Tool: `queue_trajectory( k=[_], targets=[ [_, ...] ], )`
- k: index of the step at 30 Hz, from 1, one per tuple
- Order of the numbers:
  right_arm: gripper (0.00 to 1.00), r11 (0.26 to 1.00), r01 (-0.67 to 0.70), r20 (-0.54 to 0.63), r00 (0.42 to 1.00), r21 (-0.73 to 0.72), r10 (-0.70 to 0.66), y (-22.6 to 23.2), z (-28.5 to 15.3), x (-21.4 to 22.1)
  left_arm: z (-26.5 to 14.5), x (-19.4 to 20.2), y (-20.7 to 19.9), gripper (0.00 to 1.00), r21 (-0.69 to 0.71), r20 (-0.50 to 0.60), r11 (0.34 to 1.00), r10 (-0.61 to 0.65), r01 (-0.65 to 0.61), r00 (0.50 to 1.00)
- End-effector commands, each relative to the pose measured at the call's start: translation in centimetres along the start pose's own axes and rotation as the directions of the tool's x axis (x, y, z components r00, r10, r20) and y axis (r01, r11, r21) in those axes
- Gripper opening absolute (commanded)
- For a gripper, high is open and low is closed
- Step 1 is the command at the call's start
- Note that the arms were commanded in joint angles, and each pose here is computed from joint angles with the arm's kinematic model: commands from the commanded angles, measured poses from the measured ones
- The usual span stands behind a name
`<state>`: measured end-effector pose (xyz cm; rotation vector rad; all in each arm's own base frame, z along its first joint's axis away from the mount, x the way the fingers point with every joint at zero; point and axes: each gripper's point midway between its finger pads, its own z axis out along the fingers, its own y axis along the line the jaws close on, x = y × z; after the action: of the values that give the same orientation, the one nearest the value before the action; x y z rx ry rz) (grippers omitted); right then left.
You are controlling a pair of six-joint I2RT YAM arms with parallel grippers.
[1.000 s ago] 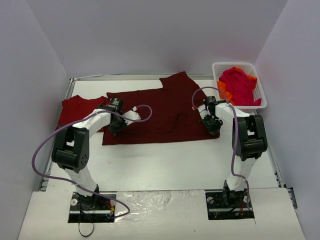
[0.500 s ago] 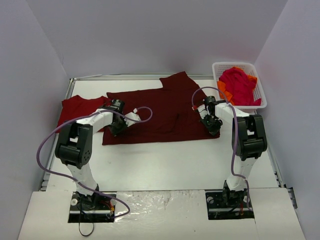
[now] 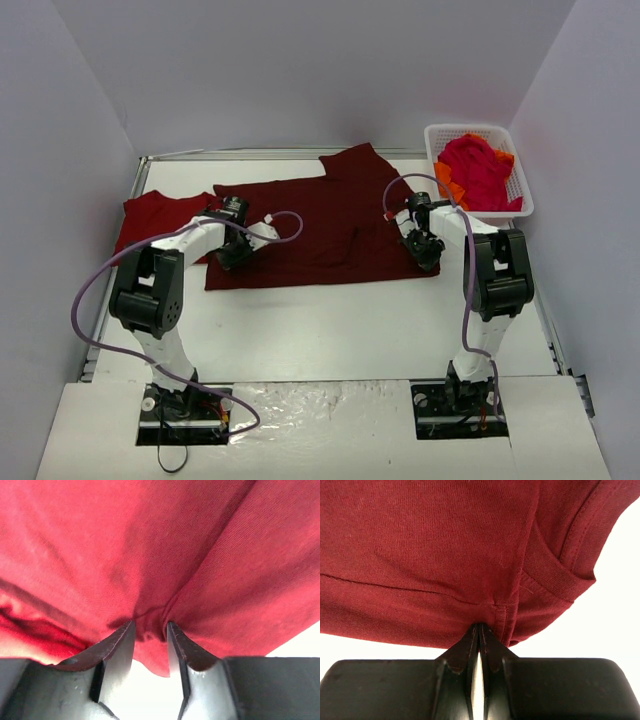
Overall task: Fold and stack the t-shirts
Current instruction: Fold the flattened tshirt in 1/3 of the way
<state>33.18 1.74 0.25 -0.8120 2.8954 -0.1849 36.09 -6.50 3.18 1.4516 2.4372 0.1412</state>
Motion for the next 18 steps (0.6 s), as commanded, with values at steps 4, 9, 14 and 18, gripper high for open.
queue_trajectory(
  k=[4, 9, 14, 18],
  targets=[
    [0.03, 0.996, -0.023, 0.051, 0.998, -0.086, 0.027, 1.7, 1.3, -1.0, -5.9, -1.2, 3.0, 0.39, -0.150, 0.012, 0.988, -0.023, 0.025, 1.000],
    [0.14, 0.995, -0.020, 0.158, 0.987, -0.095, 0.035, 1.1, -2.1, -3.7, -9.4, -2.5, 4.1, 0.45, -0.238, 0.065, 0.969, -0.050, 0.064, 0.997],
    [0.21, 0.993, -0.008, 0.242, 0.970, -0.114, 0.036, 0.7, -5.5, -6.0, -12.1, -2.7, 4.6, 0.47, -0.289, 0.078, 0.953, -0.065, 0.085, 0.995],
    [0.27, 0.995, -0.010, 0.283, 0.958, -0.096, 0.037, 0.1, -7.0, -6.8, -12.7, -2.0, 4.6, 0.48, -0.316, 0.077, 0.942, -0.093, 0.112, 0.993]
  ],
)
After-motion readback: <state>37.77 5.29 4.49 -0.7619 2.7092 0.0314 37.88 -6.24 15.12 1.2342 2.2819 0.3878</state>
